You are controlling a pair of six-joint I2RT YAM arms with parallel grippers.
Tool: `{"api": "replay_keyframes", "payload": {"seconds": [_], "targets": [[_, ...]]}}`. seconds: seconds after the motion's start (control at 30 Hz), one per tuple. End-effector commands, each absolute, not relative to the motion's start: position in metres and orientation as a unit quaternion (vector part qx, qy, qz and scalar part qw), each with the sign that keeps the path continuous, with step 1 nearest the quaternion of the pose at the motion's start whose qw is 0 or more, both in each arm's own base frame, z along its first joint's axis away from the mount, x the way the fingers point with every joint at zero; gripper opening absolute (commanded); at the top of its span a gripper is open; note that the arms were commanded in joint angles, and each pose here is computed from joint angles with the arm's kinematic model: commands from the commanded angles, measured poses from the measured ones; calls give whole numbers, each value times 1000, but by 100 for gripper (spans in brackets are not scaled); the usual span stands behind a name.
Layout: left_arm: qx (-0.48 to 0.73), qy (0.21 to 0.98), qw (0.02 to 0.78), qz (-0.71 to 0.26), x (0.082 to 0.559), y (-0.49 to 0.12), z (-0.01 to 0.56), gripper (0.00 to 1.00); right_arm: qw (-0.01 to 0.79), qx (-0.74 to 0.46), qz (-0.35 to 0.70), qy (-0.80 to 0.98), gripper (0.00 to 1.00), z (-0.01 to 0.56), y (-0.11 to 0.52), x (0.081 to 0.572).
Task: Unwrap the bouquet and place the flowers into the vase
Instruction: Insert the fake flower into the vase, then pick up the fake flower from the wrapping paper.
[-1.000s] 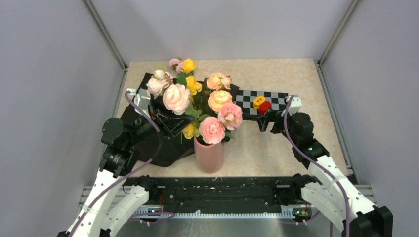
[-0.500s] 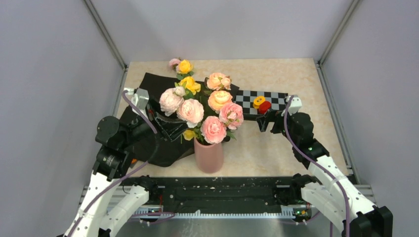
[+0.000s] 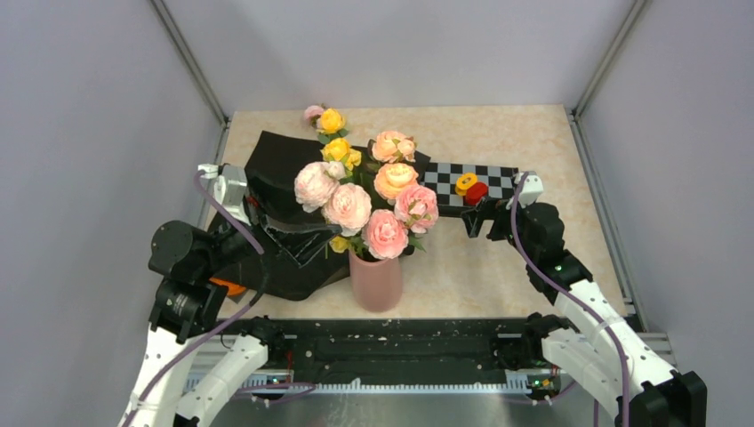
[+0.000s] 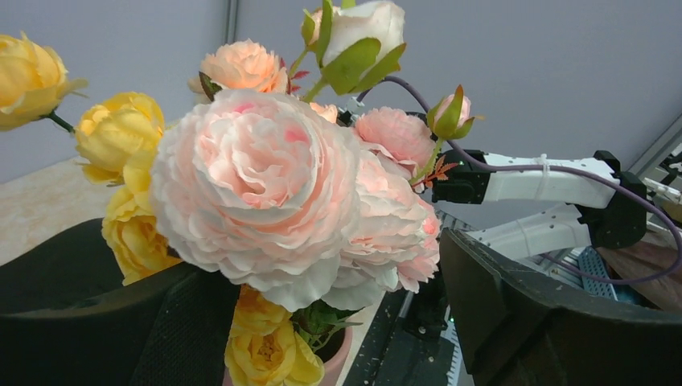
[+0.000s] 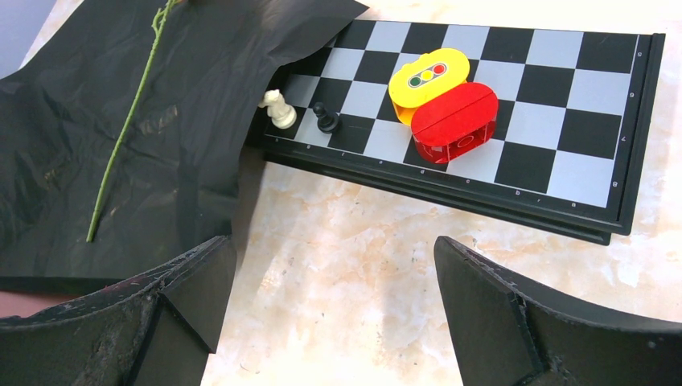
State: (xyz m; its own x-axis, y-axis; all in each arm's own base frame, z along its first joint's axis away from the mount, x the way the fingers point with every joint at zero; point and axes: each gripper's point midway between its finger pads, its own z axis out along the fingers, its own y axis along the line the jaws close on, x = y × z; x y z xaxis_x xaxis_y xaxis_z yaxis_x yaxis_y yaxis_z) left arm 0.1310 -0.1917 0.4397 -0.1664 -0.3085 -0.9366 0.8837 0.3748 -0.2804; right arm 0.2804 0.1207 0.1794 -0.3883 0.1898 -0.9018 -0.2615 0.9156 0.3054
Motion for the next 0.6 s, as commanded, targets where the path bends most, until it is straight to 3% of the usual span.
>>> {"api": "replay_keyframes", "payload": {"seconds": [0.0,0.07,0.43,0.5,0.57], "targets": [[234,560,630,-485,131,-183,465,94,579,-22,210,787,95,199,120,286],[225,561,639,-475,134,-180,469,98,580,-23,212,786,95,200,120,286],[229,564,668,-429,144,-171,495,99,581,-23,211,786,95,200,120,286],[233,565,664,-431,146,-174,497,96,580,-23,210,787,95,199,120,286],[240,565,657,-437,148,-178,495,86,580,-23,210,786,95,199,120,286]]}}
